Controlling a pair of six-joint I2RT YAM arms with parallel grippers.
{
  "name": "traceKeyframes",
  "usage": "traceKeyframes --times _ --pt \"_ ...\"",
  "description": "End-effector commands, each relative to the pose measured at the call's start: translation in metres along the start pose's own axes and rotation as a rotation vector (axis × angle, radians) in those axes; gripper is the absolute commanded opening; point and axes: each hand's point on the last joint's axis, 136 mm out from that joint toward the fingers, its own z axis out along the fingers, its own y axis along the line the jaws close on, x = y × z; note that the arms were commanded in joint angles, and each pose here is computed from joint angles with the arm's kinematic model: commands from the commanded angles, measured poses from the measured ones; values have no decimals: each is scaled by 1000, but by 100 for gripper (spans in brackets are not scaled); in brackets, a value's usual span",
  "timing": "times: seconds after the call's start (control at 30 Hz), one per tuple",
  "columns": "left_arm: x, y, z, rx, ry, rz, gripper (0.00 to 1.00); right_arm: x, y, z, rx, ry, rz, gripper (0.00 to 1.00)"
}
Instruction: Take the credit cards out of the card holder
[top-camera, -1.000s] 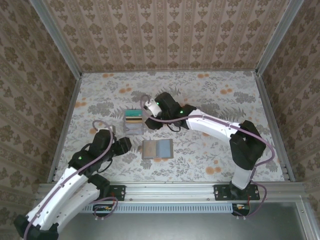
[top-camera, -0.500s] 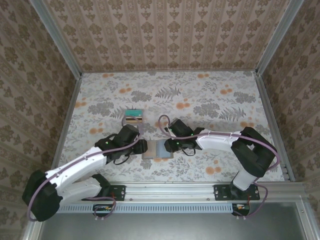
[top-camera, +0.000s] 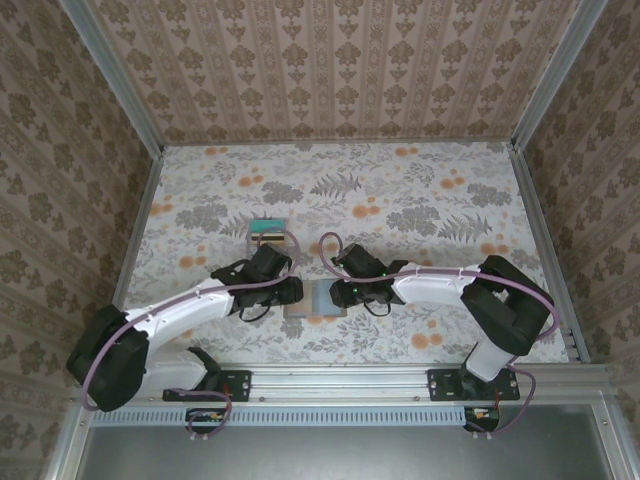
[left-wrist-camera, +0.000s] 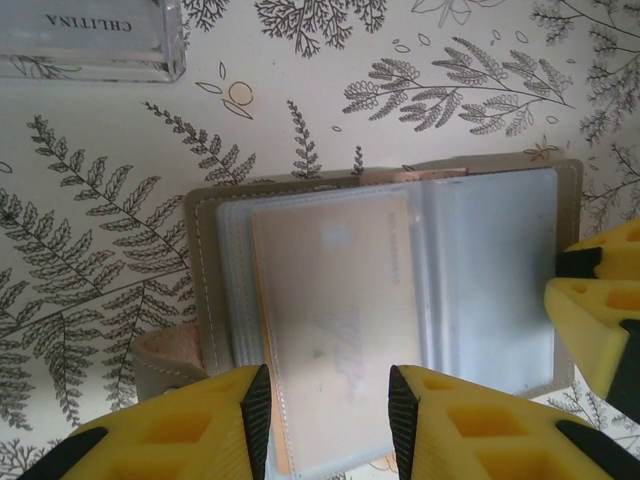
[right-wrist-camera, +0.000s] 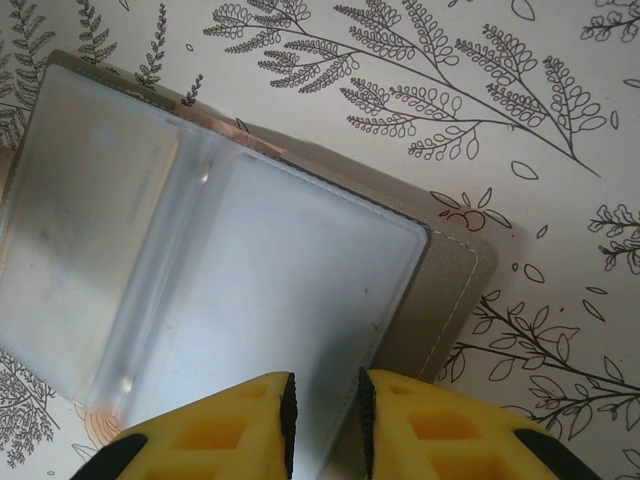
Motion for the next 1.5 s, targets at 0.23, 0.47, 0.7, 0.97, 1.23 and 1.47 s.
traceKeyframes --times 0.23,0.47,0.7,0.97,1.23,1.47 --pt "8 1 14 16 50 2 38 0 0 0 5 -9 11 27" --pt "10 17 14 -59 46 -8 35 1 -1 1 10 -5 9 27" --pt "14 17 17 -51 63 -9 35 1 0 2 6 -4 10 27" --pt "20 14 25 -26 88 -17 35 3 -1 4 8 5 15 27" --pt "24 9 29 8 104 -24 36 3 0 7 4 9 16 27" --pt "20 -4 23 85 83 -7 47 5 0 10 4 15 22 27"
